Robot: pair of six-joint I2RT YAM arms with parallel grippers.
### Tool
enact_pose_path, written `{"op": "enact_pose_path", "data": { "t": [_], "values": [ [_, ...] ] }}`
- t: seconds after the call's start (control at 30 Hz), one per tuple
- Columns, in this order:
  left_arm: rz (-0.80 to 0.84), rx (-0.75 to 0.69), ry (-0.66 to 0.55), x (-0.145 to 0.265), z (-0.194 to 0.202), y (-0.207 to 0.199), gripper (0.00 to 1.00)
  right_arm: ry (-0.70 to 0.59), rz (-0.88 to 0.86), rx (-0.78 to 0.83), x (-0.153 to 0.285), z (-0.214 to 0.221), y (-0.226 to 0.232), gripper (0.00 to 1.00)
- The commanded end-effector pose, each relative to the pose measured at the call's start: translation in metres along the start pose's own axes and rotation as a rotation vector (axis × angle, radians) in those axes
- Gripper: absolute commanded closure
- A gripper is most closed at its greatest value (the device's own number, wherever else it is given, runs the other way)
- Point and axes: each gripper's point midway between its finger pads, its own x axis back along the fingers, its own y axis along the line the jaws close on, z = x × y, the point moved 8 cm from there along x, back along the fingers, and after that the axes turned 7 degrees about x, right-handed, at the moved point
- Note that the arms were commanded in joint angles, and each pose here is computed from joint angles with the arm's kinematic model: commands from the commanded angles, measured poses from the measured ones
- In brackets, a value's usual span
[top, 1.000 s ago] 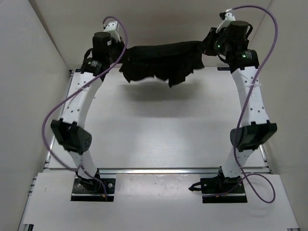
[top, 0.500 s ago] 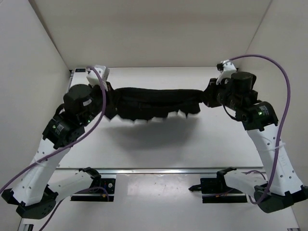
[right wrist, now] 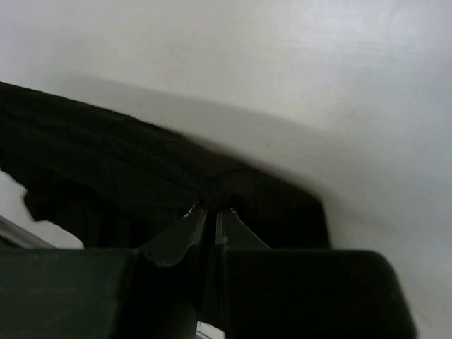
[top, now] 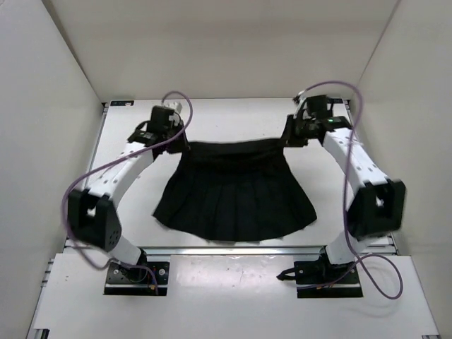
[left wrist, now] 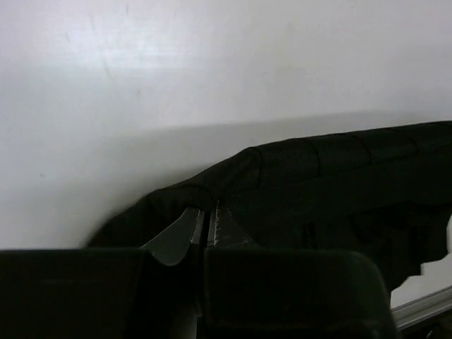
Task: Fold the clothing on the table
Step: Flatten the skirt out, then fold the skirt
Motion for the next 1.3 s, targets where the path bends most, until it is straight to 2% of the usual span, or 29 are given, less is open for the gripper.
{"op": "enact_pose_path", "data": {
  "t": [0.0, 0.1, 0.23, 0.3, 0.37, 0.43, 0.5, 0.53, 0.6, 0.63, 0.7, 0.77, 0.8, 0.87, 0.9, 0.93, 1.0, 1.07, 1.13, 1.23, 1.27],
  "values": [
    [0.015, 0.048, 0.018, -0.026, 0.002, 0.012, 1.0, -0.026, -0.01, -0.031, -0.028, -0.007, -0.022, 1.0],
    [0.027, 0.028, -0.016, -0.05, -0.024, 0.005, 1.0, -0.059, -0.027, -0.037, -0.045, -0.036, -0.031, 1.0],
    [0.017, -0.038, -0.091, -0.058, -0.081, -0.018, 1.0, -0.239, -0.009, 0.054, -0.027, -0.12, -0.024, 1.0],
    [0.068, -0.054, -0.209, -0.039, -0.13, -0.043, 1.0, -0.323, -0.009, 0.079, -0.007, -0.156, -0.018, 0.99],
    [0.101, -0.078, -0.303, -0.015, -0.159, -0.058, 1.0, -0.442, -0.026, 0.114, 0.026, -0.19, -0.006, 1.0],
    [0.127, -0.093, -0.425, 0.022, -0.182, -0.073, 1.0, -0.489, -0.028, 0.119, 0.048, -0.196, -0.007, 1.0],
    [0.174, -0.105, -0.501, 0.043, -0.185, -0.081, 1.0, -0.522, -0.01, 0.138, 0.067, -0.191, -0.003, 1.0],
    [0.175, -0.102, -0.494, 0.049, -0.173, -0.077, 1.0, -0.533, 0.007, 0.148, 0.074, -0.189, -0.002, 1.0],
    [0.208, -0.111, -0.558, 0.059, -0.162, -0.074, 1.0, -0.493, 0.025, 0.138, 0.075, -0.164, -0.008, 1.0],
    [0.196, -0.106, -0.535, 0.058, -0.145, -0.069, 1.0, -0.493, 0.021, 0.132, 0.082, -0.156, -0.005, 1.0],
    [0.179, -0.122, -0.5, 0.056, -0.121, -0.059, 1.0, -0.389, 0.038, 0.125, 0.061, -0.112, -0.016, 1.0],
    [0.156, -0.152, -0.406, 0.05, -0.071, -0.047, 1.0, -0.351, 0.049, 0.141, 0.06, -0.072, -0.004, 1.0],
    [0.152, -0.157, -0.364, 0.046, -0.055, -0.045, 1.0, -0.266, 0.047, 0.123, 0.041, -0.038, -0.008, 1.0],
    [0.133, -0.152, -0.27, 0.051, -0.008, -0.028, 1.0, -0.219, 0.012, 0.103, 0.044, 0.004, 0.003, 1.0],
    [0.144, -0.178, -0.207, 0.052, 0.015, -0.03, 1.0, -0.135, -0.007, 0.067, 0.035, 0.033, 0.006, 1.0],
    [0.107, -0.19, -0.159, 0.06, 0.038, -0.021, 1.0, -0.104, -0.008, 0.063, 0.041, 0.055, 0.011, 1.0],
    [0.08, -0.26, -0.151, 0.09, 0.072, -0.033, 1.0, -0.093, -0.038, 0.062, 0.054, 0.076, 0.033, 1.0],
    [0.099, -0.249, -0.125, 0.106, 0.078, -0.032, 1.0, -0.145, -0.059, 0.055, 0.072, 0.076, 0.044, 1.0],
    [0.135, -0.161, -0.099, 0.105, 0.068, -0.022, 1.0, -0.167, -0.094, 0.027, 0.077, 0.066, 0.043, 0.99],
    [0.091, -0.075, -0.099, 0.081, 0.052, 0.002, 1.0, -0.107, -0.1, -0.024, 0.049, 0.064, 0.021, 1.0],
    [0.054, -0.073, -0.06, 0.064, 0.054, 0.01, 1.0, -0.062, -0.094, -0.05, 0.031, 0.067, 0.012, 1.0]
  ]
}}
